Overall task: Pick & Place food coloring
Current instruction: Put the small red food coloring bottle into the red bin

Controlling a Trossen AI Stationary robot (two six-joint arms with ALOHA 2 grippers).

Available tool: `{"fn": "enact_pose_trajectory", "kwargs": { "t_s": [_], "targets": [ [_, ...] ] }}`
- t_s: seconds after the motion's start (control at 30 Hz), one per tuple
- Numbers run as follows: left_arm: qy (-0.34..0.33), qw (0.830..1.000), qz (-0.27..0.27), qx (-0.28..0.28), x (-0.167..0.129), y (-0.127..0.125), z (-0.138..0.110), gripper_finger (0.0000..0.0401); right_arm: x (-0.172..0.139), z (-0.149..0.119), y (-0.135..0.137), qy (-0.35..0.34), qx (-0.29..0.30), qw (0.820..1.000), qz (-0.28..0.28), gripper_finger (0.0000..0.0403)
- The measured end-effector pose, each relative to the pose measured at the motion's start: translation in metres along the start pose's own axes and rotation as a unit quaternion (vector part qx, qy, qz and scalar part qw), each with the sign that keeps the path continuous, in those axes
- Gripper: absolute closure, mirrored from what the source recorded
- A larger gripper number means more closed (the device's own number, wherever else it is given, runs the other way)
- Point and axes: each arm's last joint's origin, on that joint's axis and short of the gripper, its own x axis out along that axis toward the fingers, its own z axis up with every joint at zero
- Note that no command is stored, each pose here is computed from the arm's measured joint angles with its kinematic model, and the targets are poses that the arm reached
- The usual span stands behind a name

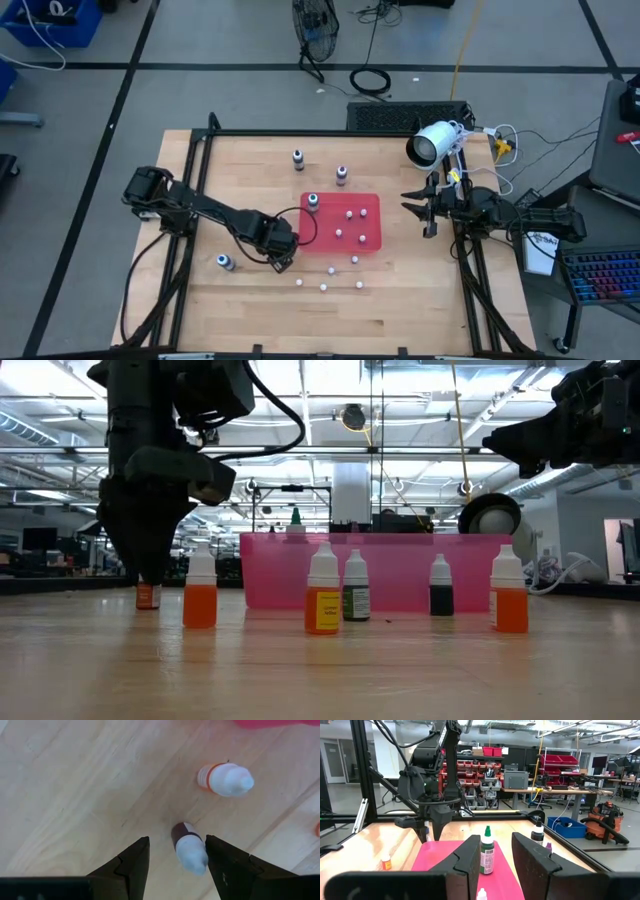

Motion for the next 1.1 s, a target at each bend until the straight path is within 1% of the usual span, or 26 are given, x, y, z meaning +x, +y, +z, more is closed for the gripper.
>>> {"fn": "enact_pose_trajectory", "kwargs": {
  "t_s": [0.13,0.23,0.33,0.6,0.67,0.8,0.93,1.03,1.1],
  "targets": [
    [-0.001,1.0,0.001,0.004,0.0,0.0,0.0,0.0209,0.0,0.0,0.0,0.0,0.0,1.0,0.0,0.0303],
    [0.0,1.0,0.0,0.004,0.0,0.0,0.0,0.0219,0.0,0.0,0.0,0.0,0.0,1.0,0.0,0.0303],
    [0.001,1.0,-0.001,0.004,0.0,0.0,0.0,0.0239,0.0,0.0,0.0,0.0,0.0,1.0,0.0,0.0303],
    [0.001,1.0,0.0,0.004,0.0,0.0,0.0,0.0309,0.0,0.0,0.0,0.0,0.0,1.0,0.0,0.0303],
    [0.001,1.0,-0.001,0.016,0.0,0.0,0.0,0.0324,0.0,0.0,0.0,0.0,0.0,1.0,0.0,0.0303],
    [0.002,0.999,0.002,0.037,-0.002,-0.001,0.001,0.0331,0.0,0.0,0.0,0.0,0.0,1.0,0.0,0.0303],
    [0.0,0.998,0.018,0.062,-0.019,-0.007,0.006,0.0331,0.0,0.0,0.0,0.0,0.0,1.0,0.0,0.0303],
    [-0.009,0.995,0.053,0.078,-0.044,-0.012,0.012,0.0331,0.0,0.0,0.0,0.0,0.0,1.0,0.0,0.0303],
    [-0.032,0.993,0.068,0.09,-0.065,-0.017,0.018,0.0331,0.0,0.0,0.0,0.0,0.0,1.0,0.0,0.0303]
  ]
}}
